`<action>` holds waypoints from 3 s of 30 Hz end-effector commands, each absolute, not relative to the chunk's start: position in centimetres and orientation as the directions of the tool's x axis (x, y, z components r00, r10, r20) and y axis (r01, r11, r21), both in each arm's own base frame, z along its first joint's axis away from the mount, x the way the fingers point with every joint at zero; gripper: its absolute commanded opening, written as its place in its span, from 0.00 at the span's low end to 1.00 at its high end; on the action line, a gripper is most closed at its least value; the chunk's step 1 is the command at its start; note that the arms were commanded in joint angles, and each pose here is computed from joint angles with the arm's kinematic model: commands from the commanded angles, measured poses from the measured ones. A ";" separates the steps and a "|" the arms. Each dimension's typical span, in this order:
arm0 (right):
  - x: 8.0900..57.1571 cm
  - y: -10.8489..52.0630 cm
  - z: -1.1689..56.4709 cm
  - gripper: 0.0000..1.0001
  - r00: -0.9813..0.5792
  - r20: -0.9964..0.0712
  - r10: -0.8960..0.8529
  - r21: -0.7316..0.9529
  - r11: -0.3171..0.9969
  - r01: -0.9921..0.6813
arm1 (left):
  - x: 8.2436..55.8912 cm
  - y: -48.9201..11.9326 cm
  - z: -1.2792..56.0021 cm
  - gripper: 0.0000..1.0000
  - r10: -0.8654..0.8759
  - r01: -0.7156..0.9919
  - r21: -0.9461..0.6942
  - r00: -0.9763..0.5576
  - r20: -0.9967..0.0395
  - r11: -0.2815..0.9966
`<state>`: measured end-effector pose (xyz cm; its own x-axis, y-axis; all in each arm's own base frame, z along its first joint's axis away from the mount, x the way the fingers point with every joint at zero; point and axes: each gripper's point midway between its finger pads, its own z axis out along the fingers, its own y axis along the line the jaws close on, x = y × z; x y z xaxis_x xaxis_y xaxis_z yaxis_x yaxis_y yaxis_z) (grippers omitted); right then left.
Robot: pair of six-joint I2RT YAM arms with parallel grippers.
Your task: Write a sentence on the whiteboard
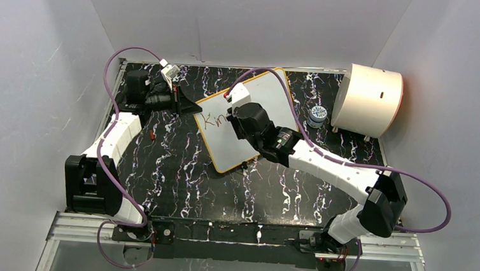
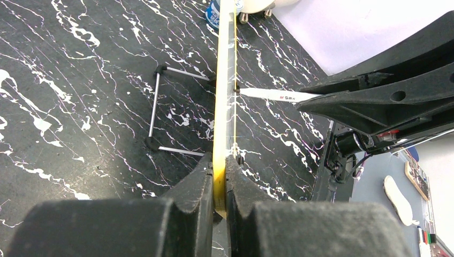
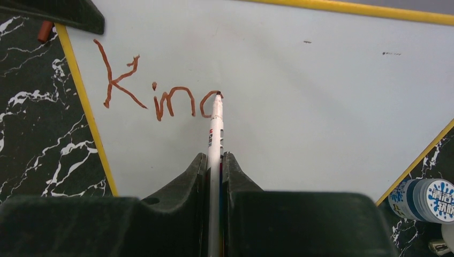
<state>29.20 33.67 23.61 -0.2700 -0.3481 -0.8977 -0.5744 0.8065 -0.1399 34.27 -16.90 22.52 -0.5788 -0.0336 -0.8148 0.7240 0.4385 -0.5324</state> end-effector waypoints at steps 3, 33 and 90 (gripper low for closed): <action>30.5 33.9 29.1 0.00 -0.161 -0.959 -0.235 -0.118 0.841 -0.528 | 32.1 -18.3 19.5 0.00 0.033 0.697 -0.591 -0.658 -0.753 0.407; 31.7 35.2 27.3 0.00 -0.194 -0.936 -0.295 -0.147 0.825 -0.546 | 32.1 -18.3 19.4 0.00 0.036 0.696 -0.593 -0.660 -0.750 0.405; 29.1 32.0 24.9 0.00 -0.288 -0.908 -0.304 -0.108 0.835 -0.539 | 32.2 -18.2 18.8 0.00 0.041 0.687 -0.597 -0.669 -0.742 0.415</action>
<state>28.64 32.59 21.56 -0.3390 -0.4005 -0.8513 -0.5772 0.8031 -0.1480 34.42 -16.89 22.41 -0.5814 -0.0308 -0.8130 0.7224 0.4402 -0.5333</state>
